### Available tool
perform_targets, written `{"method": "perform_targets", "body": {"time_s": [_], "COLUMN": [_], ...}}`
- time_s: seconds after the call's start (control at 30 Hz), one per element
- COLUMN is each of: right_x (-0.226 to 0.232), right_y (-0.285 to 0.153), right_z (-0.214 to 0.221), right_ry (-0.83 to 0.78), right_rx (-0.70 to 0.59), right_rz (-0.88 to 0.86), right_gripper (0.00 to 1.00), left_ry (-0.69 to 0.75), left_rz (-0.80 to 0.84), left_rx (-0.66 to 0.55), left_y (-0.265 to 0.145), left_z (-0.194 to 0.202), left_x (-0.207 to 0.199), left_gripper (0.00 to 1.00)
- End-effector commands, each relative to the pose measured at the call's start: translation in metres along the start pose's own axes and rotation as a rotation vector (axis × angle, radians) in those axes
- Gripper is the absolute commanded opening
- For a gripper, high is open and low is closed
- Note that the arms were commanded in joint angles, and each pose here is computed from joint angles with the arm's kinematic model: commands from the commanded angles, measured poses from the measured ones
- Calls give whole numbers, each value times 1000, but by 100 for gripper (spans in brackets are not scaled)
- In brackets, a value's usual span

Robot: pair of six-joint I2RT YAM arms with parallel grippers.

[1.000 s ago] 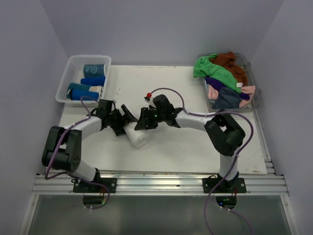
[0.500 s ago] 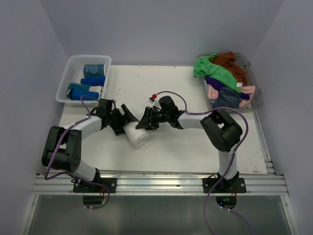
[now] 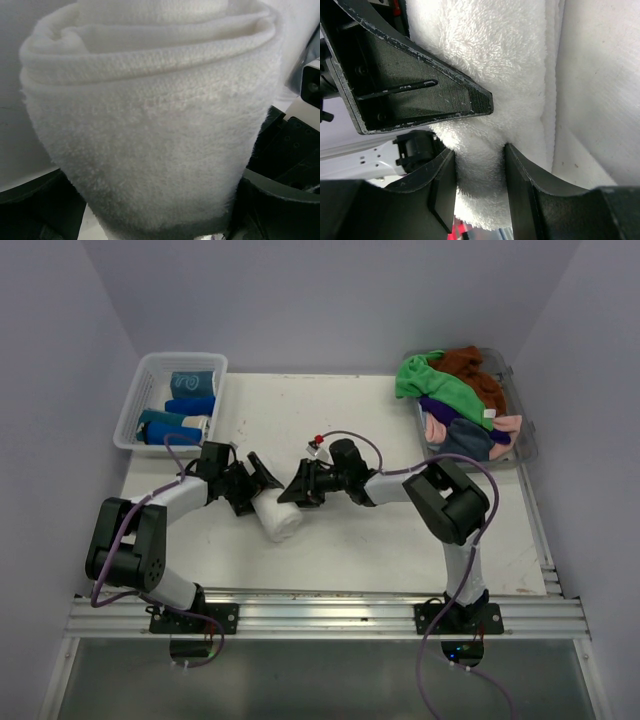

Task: Roll the towels
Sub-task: Place the rolled towel into the container

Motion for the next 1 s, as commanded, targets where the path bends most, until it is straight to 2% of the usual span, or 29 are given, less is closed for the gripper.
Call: {"method": "perform_targets", "body": {"time_s": [0.0, 0.1, 0.23, 0.27, 0.3, 0.4, 0.43, 0.57, 0.63, 0.73, 0.77, 0.8, 0.87, 0.97], "right_x": [-17, -17, -18, -17, -17, -15, -15, -12, -8, 6, 9, 25, 43, 64], "right_y": [0, 3, 2, 2, 2, 0, 0, -4, -12, -38, -50, -67, -88, -119], "right_z": [0, -1, -1, -2, -2, -2, -2, -5, -8, -13, -19, -14, -20, -14], "right_ry": [126, 135, 135, 128, 110, 104, 101, 107, 105, 66, -22, -32, -162, -210], "right_rx": [-6, -22, -22, -20, -18, -5, -2, -1, -22, -64, -116, -104, -148, -248], "right_rz": [-32, -102, -90, -85, -77, -44, -42, -54, -46, 32, 93, 165, 258, 362], "right_gripper": [43, 43, 44, 46, 47, 54, 55, 77, 82, 86, 88, 89, 93, 95], "left_ry": [42, 44, 51, 50, 46, 40, 36, 32, 31, 27, 21, 20, 14, -12], "left_rz": [19, 24, 36, 35, 32, 33, 33, 29, 32, 60, 62, 76, 84, 120], "left_rx": [-12, -12, -12, -11, -10, -8, -6, -15, -27, -37, -38, -38, -41, -65], "left_y": [-3, -4, -4, -4, -4, -4, -4, -8, -11, -18, -20, -22, -26, -32], "left_z": [-4, -4, -4, -4, -4, -4, -4, -6, -7, -9, -11, -13, -18, -25], "left_x": [-7, -8, -9, -9, -8, -9, -9, -14, -18, -24, -24, -28, -32, -49], "left_gripper": [95, 95, 94, 90, 78, 67, 65, 54, 53, 51, 50, 49, 48, 44]}}
Point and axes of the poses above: each gripper's point midway between its finger pads, its own y axis out along the fingers, its own x axis along the line the jaws close on, z = x × y, the point moved 10 cm from there along -y, back along the fingers, and after that the axes turned 8 degrees about -y, right-handed, at the moved point
